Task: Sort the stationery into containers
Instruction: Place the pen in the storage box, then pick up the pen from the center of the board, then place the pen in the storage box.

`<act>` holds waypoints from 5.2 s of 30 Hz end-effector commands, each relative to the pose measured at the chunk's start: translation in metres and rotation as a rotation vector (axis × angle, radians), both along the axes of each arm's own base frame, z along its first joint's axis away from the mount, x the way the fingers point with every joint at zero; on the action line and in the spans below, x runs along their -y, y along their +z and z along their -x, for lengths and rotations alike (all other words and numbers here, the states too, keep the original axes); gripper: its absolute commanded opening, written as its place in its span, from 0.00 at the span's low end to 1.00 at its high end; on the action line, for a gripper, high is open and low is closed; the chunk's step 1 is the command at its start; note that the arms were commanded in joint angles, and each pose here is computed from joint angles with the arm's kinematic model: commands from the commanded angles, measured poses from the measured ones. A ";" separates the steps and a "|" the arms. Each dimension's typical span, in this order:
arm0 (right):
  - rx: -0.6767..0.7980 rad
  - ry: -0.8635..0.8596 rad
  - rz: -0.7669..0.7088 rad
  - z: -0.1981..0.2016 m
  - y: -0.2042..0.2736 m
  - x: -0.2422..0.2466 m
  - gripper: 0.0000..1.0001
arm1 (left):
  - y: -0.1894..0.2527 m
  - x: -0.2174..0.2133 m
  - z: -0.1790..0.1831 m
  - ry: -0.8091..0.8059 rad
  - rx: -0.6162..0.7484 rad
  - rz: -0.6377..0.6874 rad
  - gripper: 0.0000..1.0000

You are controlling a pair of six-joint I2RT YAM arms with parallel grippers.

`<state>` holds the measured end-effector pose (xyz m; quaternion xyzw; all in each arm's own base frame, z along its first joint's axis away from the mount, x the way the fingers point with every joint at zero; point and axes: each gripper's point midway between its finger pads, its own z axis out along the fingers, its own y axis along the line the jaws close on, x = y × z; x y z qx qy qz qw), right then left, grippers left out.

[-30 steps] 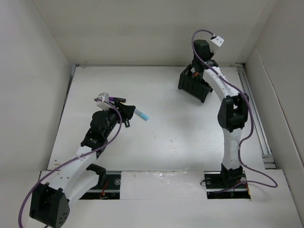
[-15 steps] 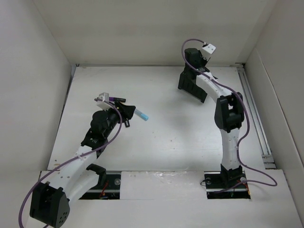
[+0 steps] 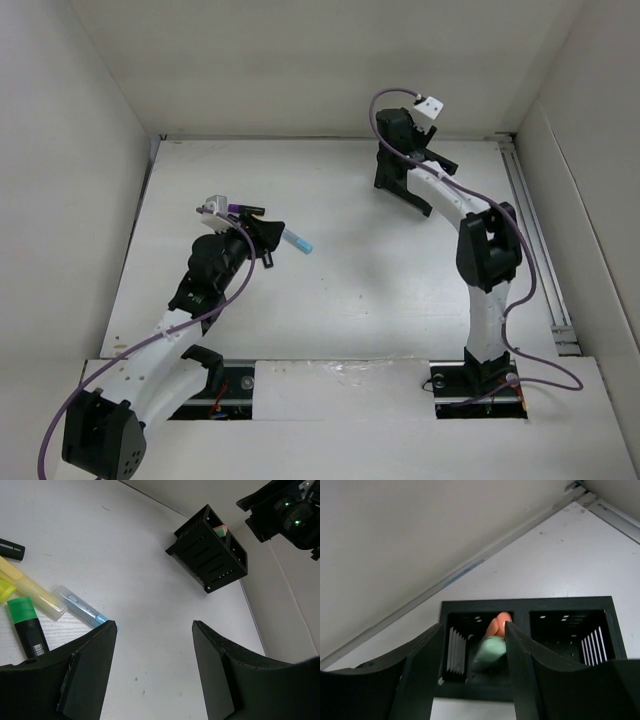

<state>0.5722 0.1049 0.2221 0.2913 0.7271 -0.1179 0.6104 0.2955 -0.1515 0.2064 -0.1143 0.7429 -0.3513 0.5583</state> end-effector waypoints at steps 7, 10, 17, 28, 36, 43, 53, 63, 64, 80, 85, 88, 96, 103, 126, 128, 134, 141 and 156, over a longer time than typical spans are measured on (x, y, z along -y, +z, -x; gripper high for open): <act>0.041 0.478 -0.181 0.055 0.043 -0.110 0.10 | 0.030 -0.001 0.000 0.005 0.089 0.028 0.59; -0.089 0.715 -0.224 0.089 -0.002 -0.165 0.00 | 0.031 -0.001 0.000 0.005 0.085 0.026 0.59; -0.308 1.040 -0.255 0.140 -0.078 -0.248 0.21 | 0.041 -0.022 0.004 0.110 0.110 0.041 0.57; -0.488 1.178 -0.200 0.165 -0.126 -0.310 0.69 | 0.059 -0.044 0.019 0.199 0.192 0.096 0.57; -0.574 1.170 -0.164 0.167 -0.159 -0.320 0.61 | 0.050 -0.036 0.014 0.169 0.154 0.078 0.57; -0.646 1.145 -0.117 0.168 -0.184 -0.325 0.56 | 0.048 -0.036 0.012 0.169 0.154 0.078 0.57; -0.616 0.948 -0.051 0.158 -0.191 -0.294 0.22 | 0.048 -0.030 0.012 0.137 0.148 0.077 0.57; -0.577 0.839 -0.166 0.152 -0.172 -0.243 0.47 | 0.049 -0.024 0.013 0.105 0.152 0.081 0.57; -0.568 0.841 -0.168 0.151 -0.168 -0.245 0.51 | 0.043 -0.025 0.012 0.115 0.142 0.075 0.57; -0.622 0.824 -0.079 0.122 -0.188 -0.245 0.53 | 0.044 -0.025 0.011 0.114 0.140 0.075 0.57; -0.645 0.857 -0.100 0.126 -0.193 -0.253 0.50 | 0.049 -0.024 0.011 0.109 0.148 0.079 0.57; -0.644 0.855 -0.087 0.123 -0.191 -0.253 0.32 | 0.041 -0.025 0.009 0.119 0.131 0.070 0.57; -0.644 0.830 -0.118 0.121 -0.184 -0.242 0.03 | 0.042 -0.022 0.010 0.102 0.131 0.071 0.57; -0.509 0.866 -0.294 0.110 -0.126 -0.227 0.00 | 0.044 -0.022 0.012 0.097 0.138 0.075 0.59; 0.156 0.032 -0.198 -0.056 0.068 0.044 0.03 | 0.037 -0.011 0.003 0.049 0.109 0.035 0.57; 0.150 0.021 -0.183 -0.058 0.063 0.046 0.03 | 0.037 -0.008 0.005 0.031 0.109 0.037 0.57; 0.101 0.013 -0.122 -0.060 0.031 0.034 0.03 | 0.035 -0.004 0.004 0.014 0.103 0.035 0.57; 0.077 -0.029 -0.077 -0.051 0.010 0.022 0.11 | 0.032 -0.006 0.003 0.022 0.093 0.031 0.57; 0.171 0.121 -0.166 -0.006 0.066 -0.026 0.55 | 0.043 -0.006 0.007 0.019 0.124 0.044 0.57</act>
